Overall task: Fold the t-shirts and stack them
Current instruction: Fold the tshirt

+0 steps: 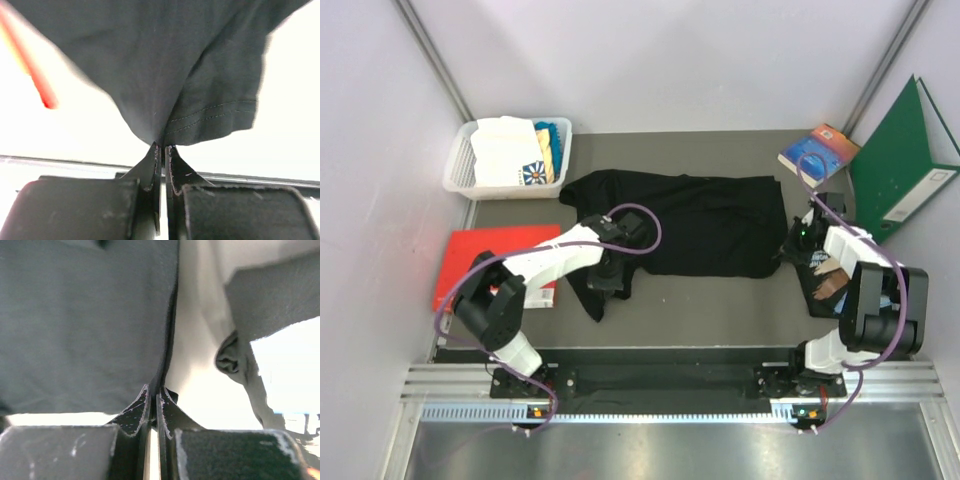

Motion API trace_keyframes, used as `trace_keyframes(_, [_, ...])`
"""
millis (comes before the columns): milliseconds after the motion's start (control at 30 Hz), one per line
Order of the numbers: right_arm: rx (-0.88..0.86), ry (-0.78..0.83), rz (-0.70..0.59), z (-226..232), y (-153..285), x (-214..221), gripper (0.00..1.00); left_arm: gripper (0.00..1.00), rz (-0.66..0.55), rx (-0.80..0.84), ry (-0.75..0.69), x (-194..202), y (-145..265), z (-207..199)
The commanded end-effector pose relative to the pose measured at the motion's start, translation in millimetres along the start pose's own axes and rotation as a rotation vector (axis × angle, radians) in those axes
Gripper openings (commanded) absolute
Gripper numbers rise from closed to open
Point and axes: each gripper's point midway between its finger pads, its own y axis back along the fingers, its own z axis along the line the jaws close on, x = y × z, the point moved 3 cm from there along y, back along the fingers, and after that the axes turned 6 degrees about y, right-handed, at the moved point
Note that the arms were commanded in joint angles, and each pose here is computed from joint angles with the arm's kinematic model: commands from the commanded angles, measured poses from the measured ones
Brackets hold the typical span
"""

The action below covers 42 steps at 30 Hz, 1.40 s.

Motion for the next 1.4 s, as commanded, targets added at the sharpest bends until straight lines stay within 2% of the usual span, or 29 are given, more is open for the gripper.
trace_keyframes(0, [-0.067,0.070,-0.126,22.3,38.6,-36.2,0.00,0.00,-0.158,-0.070,0.048,-29.1,59.0,21.7])
trace_keyframes(167, [-0.100,0.081,-0.170,35.8,53.7,-59.8,0.00,0.00,-0.250,-0.088,0.068,-69.3,87.1,18.1])
trace_keyframes(300, [-0.115,0.082,-0.169,41.9,51.2,-76.0,0.00,0.00,-0.282,-0.149,0.070,-108.7,82.8,14.7])
trace_keyframes(400, [-0.117,0.072,-0.176,45.3,45.0,-93.2,0.00,0.00,-0.308,-0.123,0.131,-150.3,80.9,17.5])
trace_keyframes(467, [-0.107,0.066,-0.174,46.0,35.8,-108.8,0.00,0.00,-0.331,-0.095,0.189,-179.4,83.4,25.6])
trace_keyframes(533, [-0.098,0.053,-0.164,46.8,24.9,-124.6,0.00,0.00,-0.310,-0.108,0.183,-198.5,68.8,29.8])
trace_keyframes(567, [-0.094,0.048,-0.162,47.1,20.9,-130.3,0.00,0.00,-0.340,-0.102,0.217,-216.6,75.7,37.9])
trace_keyframes(700, [-0.078,0.021,-0.138,46.6,-5.1,-156.2,0.00,0.00,-0.332,-0.111,0.200,-252.2,55.5,48.2])
trace_keyframes(733, [-0.074,0.015,-0.124,46.9,-18.7,-165.0,0.00,0.00,-0.366,-0.090,0.200,-264.6,58.4,47.8])
trace_keyframes(833, [-0.055,-0.013,-0.108,46.4,-41.0,-176.6,0.01,0.00,-0.412,-0.086,0.159,-286.8,54.3,46.2])
trace_keyframes(967, [-0.007,-0.043,-0.031,39.5,-68.7,-175.0,0.05,0.00,-0.403,-0.056,0.137,-298.8,34.5,39.5])
trace_keyframes(1000, [0.009,-0.050,-0.012,36.9,-77.1,-175.5,0.15,0.00,-0.399,-0.042,0.126,-299.4,31.6,36.5])
trace_keyframes(1033, [0.014,-0.051,-0.002,36.4,-79.0,-173.6,0.38,0.00,-0.395,-0.038,0.122,-299.2,27.5,34.3])
trace_keyframes(1100, [0.028,-0.042,-0.038,36.2,-73.8,-176.3,0.52,0.00,-0.422,-0.016,0.126,-305.1,23.8,29.0])
trace_keyframes(1133, [0.027,-0.038,-0.058,37.5,-70.8,-178.4,0.72,0.00,-0.418,-0.011,0.124,-304.2,19.4,27.6])
trace_keyframes(1233, [0.021,-0.016,-0.138,43.9,-52.2,-191.8,0.99,0.00,-0.453,-0.010,0.138,-313.0,17.2,26.5])
trace_keyframes(1367, [-0.006,0.012,-0.170,51.5,-40.9,-198.7,1.00,0.01,-0.494,-0.046,0.149,-324.8,6.9,26.9])
